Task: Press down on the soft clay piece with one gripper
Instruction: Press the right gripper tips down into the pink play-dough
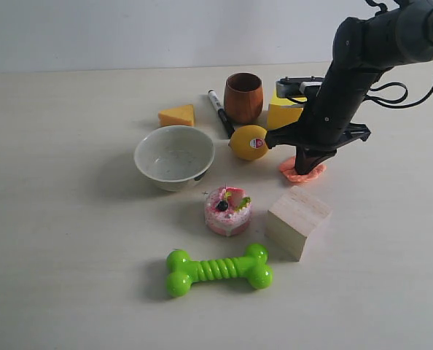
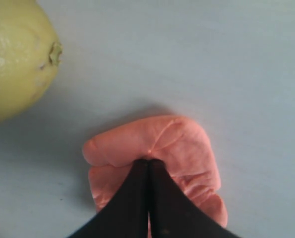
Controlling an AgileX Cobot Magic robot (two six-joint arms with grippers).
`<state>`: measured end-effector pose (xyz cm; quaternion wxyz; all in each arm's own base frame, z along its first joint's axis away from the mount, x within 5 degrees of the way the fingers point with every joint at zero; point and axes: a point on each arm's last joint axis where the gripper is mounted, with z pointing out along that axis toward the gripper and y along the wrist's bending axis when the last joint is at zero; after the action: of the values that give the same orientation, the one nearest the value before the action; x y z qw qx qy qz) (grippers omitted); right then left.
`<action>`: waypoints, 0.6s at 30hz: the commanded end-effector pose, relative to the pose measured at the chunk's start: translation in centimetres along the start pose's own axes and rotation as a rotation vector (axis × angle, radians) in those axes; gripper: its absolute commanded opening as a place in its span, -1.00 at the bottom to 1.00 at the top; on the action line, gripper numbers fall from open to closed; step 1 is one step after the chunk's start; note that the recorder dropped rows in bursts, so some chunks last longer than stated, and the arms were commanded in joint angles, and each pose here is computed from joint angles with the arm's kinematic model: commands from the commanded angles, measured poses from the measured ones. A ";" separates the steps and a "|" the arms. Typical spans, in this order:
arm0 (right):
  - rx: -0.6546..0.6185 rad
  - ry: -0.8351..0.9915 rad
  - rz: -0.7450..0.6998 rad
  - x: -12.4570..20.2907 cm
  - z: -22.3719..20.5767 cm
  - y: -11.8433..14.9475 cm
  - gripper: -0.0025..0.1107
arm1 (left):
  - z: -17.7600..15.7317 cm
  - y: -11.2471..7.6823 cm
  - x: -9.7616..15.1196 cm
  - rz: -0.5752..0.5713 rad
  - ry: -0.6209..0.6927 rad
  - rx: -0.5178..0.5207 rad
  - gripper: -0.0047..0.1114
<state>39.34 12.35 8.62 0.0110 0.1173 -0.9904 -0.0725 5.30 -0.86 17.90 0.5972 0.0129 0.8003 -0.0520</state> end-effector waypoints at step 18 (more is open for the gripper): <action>0.024 0.001 -0.013 1.0 1.0 -0.1 -0.96 | -0.1 0.0 -0.2 -0.003 -0.019 -0.004 -0.92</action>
<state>39.18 12.28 9.75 -0.0136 0.1156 -0.9903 -0.0752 5.30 -0.86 17.90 0.5972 0.0129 0.8003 -0.0520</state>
